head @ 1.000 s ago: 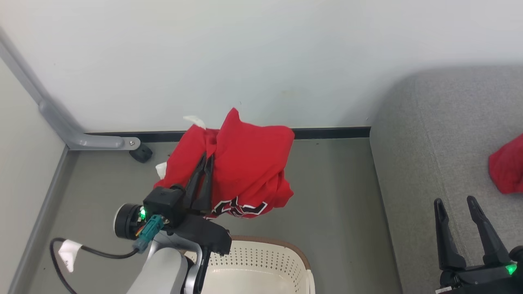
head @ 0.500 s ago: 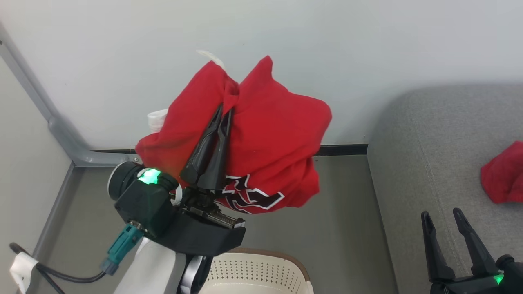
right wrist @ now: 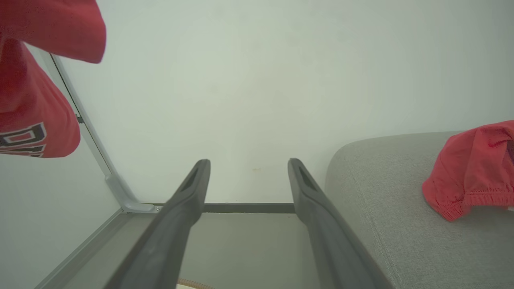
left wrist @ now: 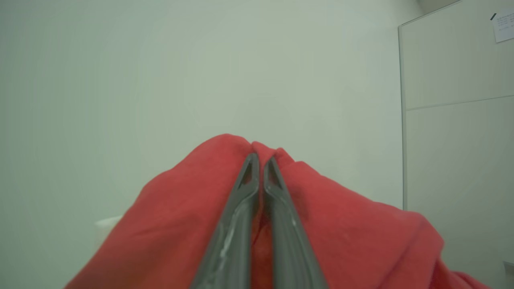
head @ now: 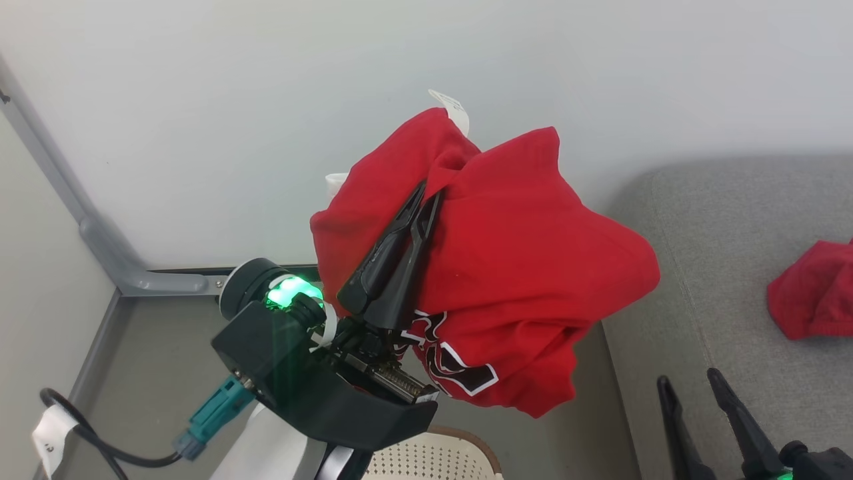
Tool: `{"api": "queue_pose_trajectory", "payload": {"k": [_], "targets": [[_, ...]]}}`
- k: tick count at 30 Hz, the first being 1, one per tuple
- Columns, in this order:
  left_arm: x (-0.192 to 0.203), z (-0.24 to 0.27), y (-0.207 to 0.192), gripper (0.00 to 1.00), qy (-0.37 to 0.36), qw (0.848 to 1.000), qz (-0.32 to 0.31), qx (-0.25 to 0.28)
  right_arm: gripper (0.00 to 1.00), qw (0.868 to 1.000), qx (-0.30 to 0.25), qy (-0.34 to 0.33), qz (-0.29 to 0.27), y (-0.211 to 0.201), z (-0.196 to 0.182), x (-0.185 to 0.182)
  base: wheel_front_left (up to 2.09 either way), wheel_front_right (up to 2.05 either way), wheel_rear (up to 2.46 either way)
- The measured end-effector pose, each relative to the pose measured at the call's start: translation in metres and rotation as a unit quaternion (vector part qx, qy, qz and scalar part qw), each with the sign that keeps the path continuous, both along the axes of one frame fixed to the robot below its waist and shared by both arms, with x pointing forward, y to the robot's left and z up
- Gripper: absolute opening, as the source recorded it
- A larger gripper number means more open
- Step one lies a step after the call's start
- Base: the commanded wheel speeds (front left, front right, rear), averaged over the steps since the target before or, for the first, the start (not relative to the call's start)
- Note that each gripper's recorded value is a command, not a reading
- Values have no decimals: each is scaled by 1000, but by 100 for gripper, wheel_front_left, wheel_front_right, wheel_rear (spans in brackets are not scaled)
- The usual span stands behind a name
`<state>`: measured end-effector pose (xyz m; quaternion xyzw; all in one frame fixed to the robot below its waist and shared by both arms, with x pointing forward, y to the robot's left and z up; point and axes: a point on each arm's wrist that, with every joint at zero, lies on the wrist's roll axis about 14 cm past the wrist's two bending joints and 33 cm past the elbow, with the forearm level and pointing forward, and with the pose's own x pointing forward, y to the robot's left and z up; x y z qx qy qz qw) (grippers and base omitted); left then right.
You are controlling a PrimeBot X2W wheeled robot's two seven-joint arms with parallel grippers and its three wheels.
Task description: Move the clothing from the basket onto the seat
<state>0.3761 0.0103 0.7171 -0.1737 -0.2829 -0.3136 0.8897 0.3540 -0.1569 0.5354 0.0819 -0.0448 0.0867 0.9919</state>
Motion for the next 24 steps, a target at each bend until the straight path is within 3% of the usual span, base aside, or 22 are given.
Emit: {"api": "queue_pose_trajectory", "payload": {"k": [11, 24], "targets": [[-3, -5, -6, 0, 18, 1000, -10, 15, 100, 996, 25, -22, 89, 61, 18, -13, 0, 0, 0], [-1, -13, -1, 0, 42, 999, -4, 20, 100, 973, 50, -41, 221, 142, 42, -45, 0, 0, 0]]}}
